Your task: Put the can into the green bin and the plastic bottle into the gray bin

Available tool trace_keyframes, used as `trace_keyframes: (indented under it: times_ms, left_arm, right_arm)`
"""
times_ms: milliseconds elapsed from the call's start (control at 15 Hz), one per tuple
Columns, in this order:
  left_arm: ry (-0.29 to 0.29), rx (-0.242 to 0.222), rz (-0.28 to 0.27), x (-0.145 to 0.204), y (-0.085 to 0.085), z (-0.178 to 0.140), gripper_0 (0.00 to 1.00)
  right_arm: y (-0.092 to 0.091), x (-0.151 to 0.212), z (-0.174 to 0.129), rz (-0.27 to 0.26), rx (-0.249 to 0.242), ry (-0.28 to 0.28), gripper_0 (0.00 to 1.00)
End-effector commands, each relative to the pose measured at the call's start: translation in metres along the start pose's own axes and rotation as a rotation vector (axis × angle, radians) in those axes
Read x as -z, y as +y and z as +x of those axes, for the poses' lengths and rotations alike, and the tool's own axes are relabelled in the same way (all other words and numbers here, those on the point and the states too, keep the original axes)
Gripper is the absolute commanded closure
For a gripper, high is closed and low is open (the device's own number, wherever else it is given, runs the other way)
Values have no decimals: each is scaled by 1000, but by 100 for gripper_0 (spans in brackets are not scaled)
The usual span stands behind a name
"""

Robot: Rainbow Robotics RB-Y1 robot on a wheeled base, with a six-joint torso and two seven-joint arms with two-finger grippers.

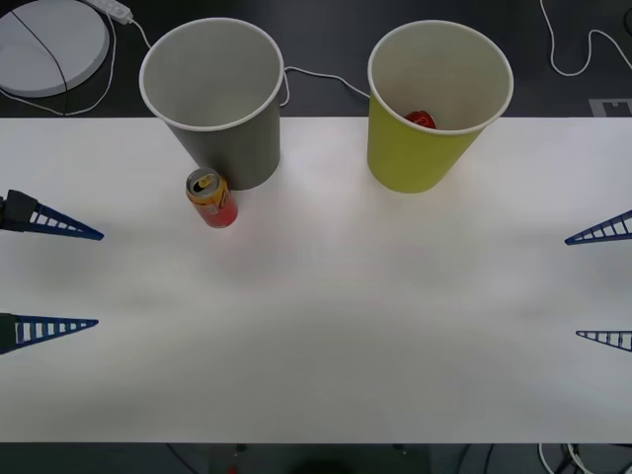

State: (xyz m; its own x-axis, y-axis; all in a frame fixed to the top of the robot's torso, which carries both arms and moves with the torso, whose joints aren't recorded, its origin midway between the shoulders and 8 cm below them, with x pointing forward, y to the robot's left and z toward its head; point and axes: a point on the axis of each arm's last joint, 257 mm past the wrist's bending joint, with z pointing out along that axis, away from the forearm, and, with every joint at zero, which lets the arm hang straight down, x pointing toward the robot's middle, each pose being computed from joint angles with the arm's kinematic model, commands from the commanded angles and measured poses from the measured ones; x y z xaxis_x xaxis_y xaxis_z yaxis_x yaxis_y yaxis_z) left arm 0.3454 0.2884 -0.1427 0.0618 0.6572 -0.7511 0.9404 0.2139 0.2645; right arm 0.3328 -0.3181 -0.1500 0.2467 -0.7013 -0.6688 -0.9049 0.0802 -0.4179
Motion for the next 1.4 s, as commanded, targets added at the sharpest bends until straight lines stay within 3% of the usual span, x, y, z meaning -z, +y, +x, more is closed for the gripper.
trace_keyframes:
  times_ms: [67, 200, 333, 400, 467, 533, 733, 933, 1133, 1400]
  left_arm:
    - [-59, 111, -80, -3, 5, 2, 0]
    - [-100, 194, -135, -6, 5, 0, 0]
    - [-158, 336, -205, -9, 4, -5, 0]
    - [-180, 378, -230, -11, 3, -7, 0]
    - [-214, 444, -276, -17, 2, -7, 0]
    - [-228, 474, -330, -23, 5, -4, 0]
    - [-252, 527, -465, -33, 20, 7, 0]
    - [-262, 545, -584, -40, 31, 14, 0]
    - [-266, 540, -758, -50, 39, 18, 0]
    - [-287, 534, -886, -62, 40, 21, 0]
  right_arm:
    - [0, 0, 0, 0, 0, 0, 0]
    - [0, 0, 0, 0, 0, 0, 0]
    - [0, 0, 0, 0, 0, 0, 0]
    - [0, 0, 0, 0, 0, 0, 0]
    - [0, 0, 0, 0, 0, 0, 0]
    - [0, 0, 0, 0, 0, 0, 0]
    - [0, 0, 0, 0, 0, 0, 0]
    - [0, 0, 0, 0, 0, 0, 0]
    - [0, 0, 0, 0, 0, 0, 0]
    - [0, 0, 0, 0, 0, 0, 0]
